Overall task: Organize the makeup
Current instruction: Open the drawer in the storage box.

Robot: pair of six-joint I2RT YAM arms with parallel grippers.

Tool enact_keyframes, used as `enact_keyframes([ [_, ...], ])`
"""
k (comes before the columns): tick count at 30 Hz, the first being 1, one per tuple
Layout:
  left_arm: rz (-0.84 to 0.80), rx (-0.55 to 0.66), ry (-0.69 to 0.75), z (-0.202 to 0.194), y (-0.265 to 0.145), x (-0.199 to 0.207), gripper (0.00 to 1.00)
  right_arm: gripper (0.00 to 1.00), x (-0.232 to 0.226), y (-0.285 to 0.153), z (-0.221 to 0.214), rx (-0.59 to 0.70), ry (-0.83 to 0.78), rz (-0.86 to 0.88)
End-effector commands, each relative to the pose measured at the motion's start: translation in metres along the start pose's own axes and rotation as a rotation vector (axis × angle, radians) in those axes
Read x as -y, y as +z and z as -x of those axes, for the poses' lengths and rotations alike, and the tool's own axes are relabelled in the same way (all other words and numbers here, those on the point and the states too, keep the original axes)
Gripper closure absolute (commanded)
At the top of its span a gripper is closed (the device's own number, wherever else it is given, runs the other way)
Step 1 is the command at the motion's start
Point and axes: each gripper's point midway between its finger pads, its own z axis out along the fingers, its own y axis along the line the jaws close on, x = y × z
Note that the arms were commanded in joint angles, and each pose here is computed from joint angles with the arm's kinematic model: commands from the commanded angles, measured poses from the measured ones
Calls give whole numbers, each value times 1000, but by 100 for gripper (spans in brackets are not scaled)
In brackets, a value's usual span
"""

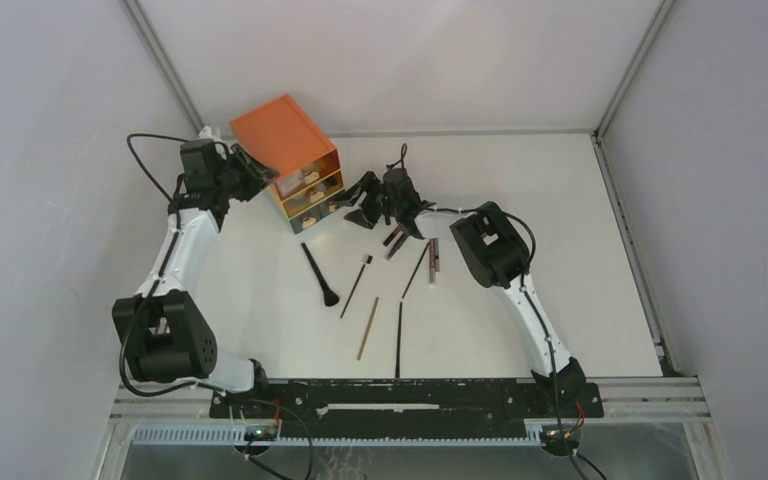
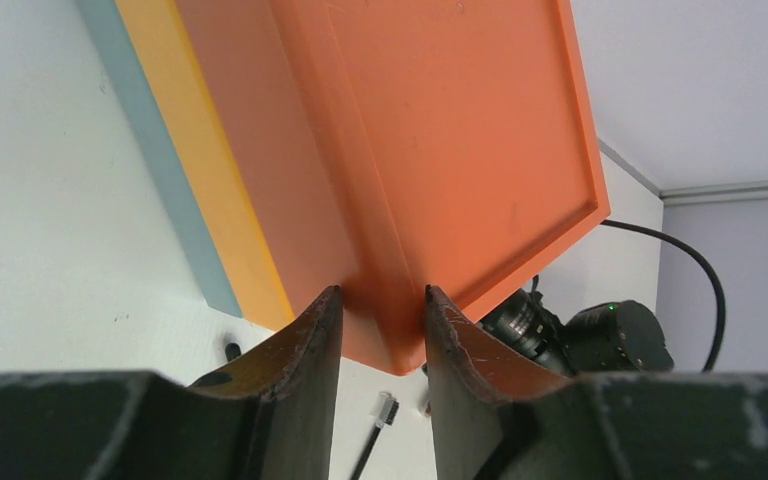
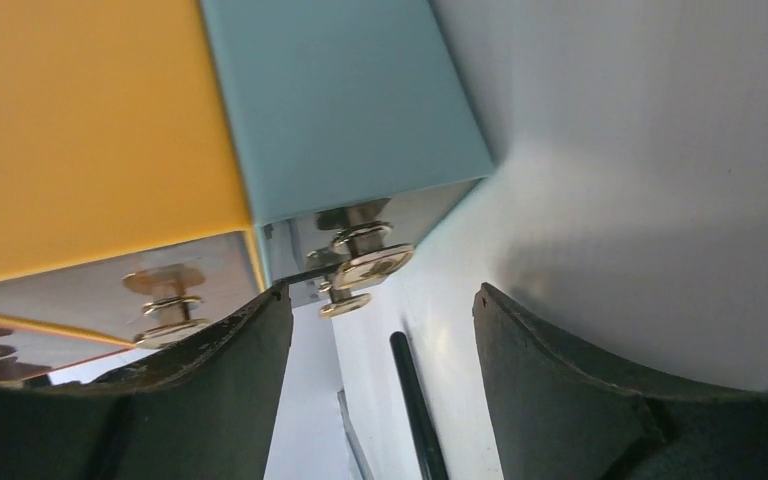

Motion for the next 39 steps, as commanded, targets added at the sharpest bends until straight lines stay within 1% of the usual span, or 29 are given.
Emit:
enact_keyframes([
  [1, 181, -136, 25, -21, 2, -50, 61, 26, -13, 7, 3, -17, 6, 39],
  [7, 209, -149, 22, -18, 5, -62, 61, 29, -12, 18, 2, -34, 16, 47],
  [9, 211, -148, 21, -17, 5, -63, 61, 32, -12, 21, 3, -32, 23, 53],
  [12, 207, -152, 22, -16, 5, -63, 61, 41, -13, 25, 5, -24, 31, 61],
  [16, 206, -161, 18, -19, 5, -64, 61, 45, -15, 28, 7, -8, 29, 69],
  [24, 200, -164, 14, -22, 4, -63, 61, 61, -22, 20, 15, 48, 27, 100],
  [27, 200, -160, 14, -20, 3, -62, 61, 63, -25, 13, 13, 48, 25, 108],
  [39, 194, -156, 12, -19, 3, -60, 61, 64, 2, -39, -13, 32, 18, 46],
])
